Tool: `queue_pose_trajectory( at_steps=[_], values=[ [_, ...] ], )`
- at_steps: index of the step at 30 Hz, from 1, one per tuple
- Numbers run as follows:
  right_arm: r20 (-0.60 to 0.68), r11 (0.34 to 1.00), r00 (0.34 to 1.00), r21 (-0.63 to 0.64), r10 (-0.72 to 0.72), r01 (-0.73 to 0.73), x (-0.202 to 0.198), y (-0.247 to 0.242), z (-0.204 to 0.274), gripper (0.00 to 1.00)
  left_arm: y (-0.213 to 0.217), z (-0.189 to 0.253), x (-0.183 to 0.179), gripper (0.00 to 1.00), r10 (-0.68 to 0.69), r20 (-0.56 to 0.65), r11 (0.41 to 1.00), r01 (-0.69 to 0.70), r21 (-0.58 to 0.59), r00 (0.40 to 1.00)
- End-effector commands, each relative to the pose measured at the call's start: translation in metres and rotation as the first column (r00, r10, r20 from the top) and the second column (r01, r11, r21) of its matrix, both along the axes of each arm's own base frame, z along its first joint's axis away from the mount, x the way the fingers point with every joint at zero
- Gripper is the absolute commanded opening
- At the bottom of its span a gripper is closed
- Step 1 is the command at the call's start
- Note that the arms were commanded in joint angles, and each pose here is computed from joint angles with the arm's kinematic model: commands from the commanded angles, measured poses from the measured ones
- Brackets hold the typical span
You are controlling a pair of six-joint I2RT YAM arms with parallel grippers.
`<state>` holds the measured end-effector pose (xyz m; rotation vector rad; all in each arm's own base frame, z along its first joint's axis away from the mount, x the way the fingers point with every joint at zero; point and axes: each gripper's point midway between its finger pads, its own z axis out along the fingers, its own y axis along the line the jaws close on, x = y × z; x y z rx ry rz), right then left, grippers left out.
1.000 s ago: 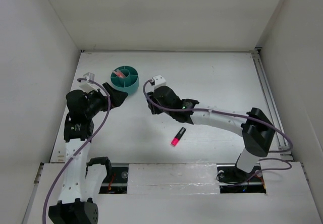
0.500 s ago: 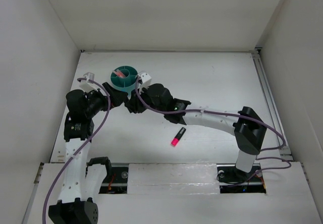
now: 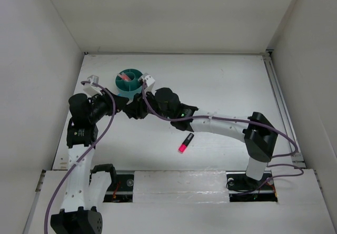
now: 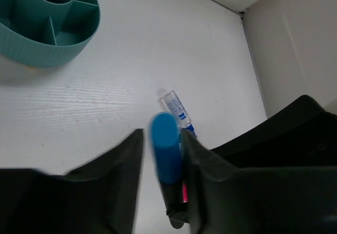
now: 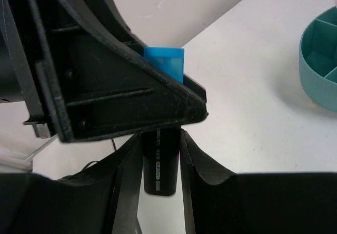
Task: Sort the stationery into containers
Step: Place the pen in the storage box.
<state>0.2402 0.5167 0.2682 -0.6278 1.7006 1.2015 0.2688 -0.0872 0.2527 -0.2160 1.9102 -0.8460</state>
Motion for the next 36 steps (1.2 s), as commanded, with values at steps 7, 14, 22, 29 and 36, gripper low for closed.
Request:
queue_pose_trajectory(
  at_steps=[7,14,22,29,36],
  values=[
    [0.019,0.998,0.999,0.06,0.032,-0.033,-0.006,0.01,0.01,0.0,0.009,0.005,0.009,0.0,0.051,0.017,0.998,-0.051,0.03,0.999],
    [0.065,0.999,0.997,0.026,0.031,-0.033,-0.01,-0.005,0.003,0.7,0.043,0.015,0.025,0.0,0.252,0.03,0.964,-0.254,0.082,0.967],
    [0.053,0.99,0.991,-0.063,-0.125,0.128,0.012,-0.068,-0.024,0.85,0.074,0.073,0.05,0.0,0.458,0.066,0.888,-0.459,0.003,0.887],
    [0.044,0.983,0.987,-0.092,-0.157,0.16,-0.002,-0.11,-0.031,0.85,0.102,0.076,0.091,0.0,0.611,0.063,0.791,-0.606,-0.082,0.789],
    [0.05,0.964,0.968,-0.087,-0.246,0.25,-0.016,-0.161,-0.03,0.88,0.114,0.048,0.136,0.0,0.659,0.044,0.748,-0.65,-0.134,0.75]
  ],
)
